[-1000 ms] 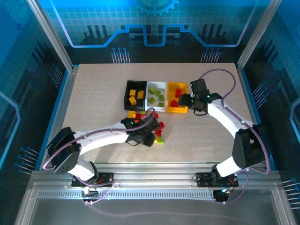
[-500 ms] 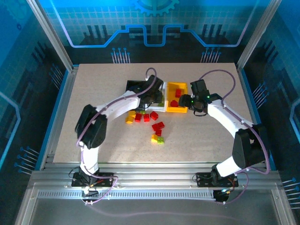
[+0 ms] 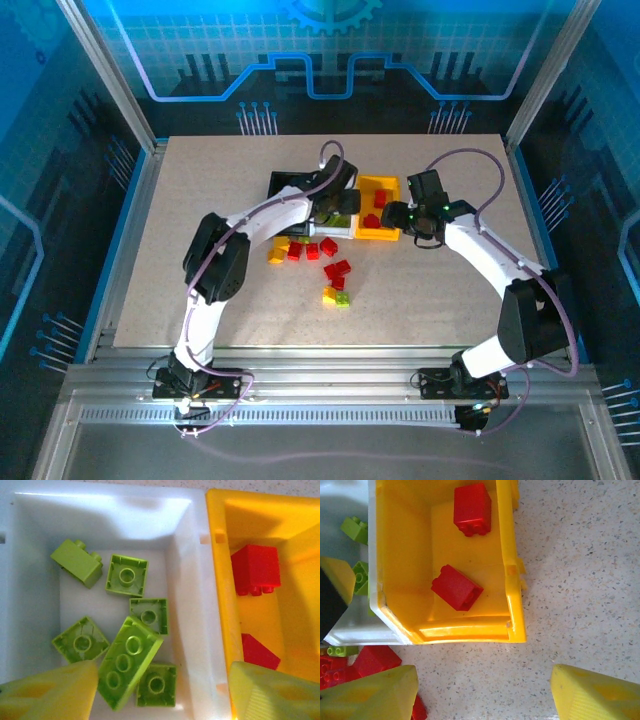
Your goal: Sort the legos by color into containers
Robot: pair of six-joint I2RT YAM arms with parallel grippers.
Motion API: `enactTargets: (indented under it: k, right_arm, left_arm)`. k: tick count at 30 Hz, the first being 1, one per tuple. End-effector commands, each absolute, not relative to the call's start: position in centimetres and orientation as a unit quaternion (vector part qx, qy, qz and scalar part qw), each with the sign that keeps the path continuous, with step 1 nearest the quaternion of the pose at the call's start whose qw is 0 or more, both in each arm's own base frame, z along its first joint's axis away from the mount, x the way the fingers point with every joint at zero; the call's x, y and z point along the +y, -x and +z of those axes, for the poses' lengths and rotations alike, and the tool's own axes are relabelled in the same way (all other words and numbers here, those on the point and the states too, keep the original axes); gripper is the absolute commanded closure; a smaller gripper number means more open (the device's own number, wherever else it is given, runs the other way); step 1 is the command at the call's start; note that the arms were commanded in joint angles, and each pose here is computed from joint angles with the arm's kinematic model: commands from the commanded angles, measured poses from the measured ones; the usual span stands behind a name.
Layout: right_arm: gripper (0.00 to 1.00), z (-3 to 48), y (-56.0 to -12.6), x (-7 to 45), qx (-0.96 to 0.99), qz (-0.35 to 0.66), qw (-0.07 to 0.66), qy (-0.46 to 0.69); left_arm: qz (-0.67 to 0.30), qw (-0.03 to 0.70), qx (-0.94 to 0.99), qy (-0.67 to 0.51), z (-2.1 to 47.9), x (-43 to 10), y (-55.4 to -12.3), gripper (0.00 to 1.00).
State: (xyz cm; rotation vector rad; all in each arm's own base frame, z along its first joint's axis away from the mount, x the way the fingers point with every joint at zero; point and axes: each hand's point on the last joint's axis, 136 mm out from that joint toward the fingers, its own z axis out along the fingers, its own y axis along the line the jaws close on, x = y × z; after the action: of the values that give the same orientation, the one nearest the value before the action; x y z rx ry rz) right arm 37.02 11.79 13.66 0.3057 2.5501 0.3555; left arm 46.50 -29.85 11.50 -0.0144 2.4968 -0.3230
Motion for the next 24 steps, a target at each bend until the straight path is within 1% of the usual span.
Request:
enactTargets:
  k: [1, 3, 9, 11, 13, 16, 19, 24]
  right_arm:
    - [0.28, 14.0, -36.6, 11.7, 0.947, 0.141, 0.268, -0.111]
    - [0.28, 13.9, -36.5, 11.7, 0.947, 0.141, 0.267, -0.108]
    - [0.28, 13.6, -36.2, 13.7, 0.951, 0.149, 0.262, -0.068]
    - [0.28, 13.3, -35.9, 14.7, 0.954, 0.146, 0.257, -0.049]
    - [0.28, 12.9, -35.7, 15.5, 0.956, 0.144, 0.252, -0.041]
    - [0.28, 12.2, -35.7, 16.2, 0.958, 0.143, 0.246, -0.039]
    - [0.28, 12.0, -35.6, 16.6, 0.959, 0.143, 0.243, -0.039]
    - [0.28, 12.3, -35.3, 16.1, 0.959, 0.133, 0.248, -0.039]
  left_arm:
    - [-0.171, 0.336, 0.926, 0.005, 16.7, -29.9, -43.7, 0.21]
    - [-0.171, 0.334, 0.927, 0.006, 16.9, -28.8, -41.7, 0.2]
    - [-0.135, 0.301, 0.944, 0.024, 14.0, -23.4, -35.2, 0.16]
    - [-0.125, 0.298, 0.946, 0.03, 13.0, -21.7, -33.5, 0.09]
    - [-0.118, 0.295, 0.948, 0.033, 11.9, -20.5, -32.2, 0.08]
    - [-0.13, 0.29, 0.948, 0.031, 10.7, -20.6, -31.7, 0.09]
    - [-0.134, 0.288, 0.948, 0.027, 9.7, -21.5, -32.5, 0.1]
    - [-0.138, 0.292, 0.946, 0.014, 8.8, -23.5, -35.0, 0.2]
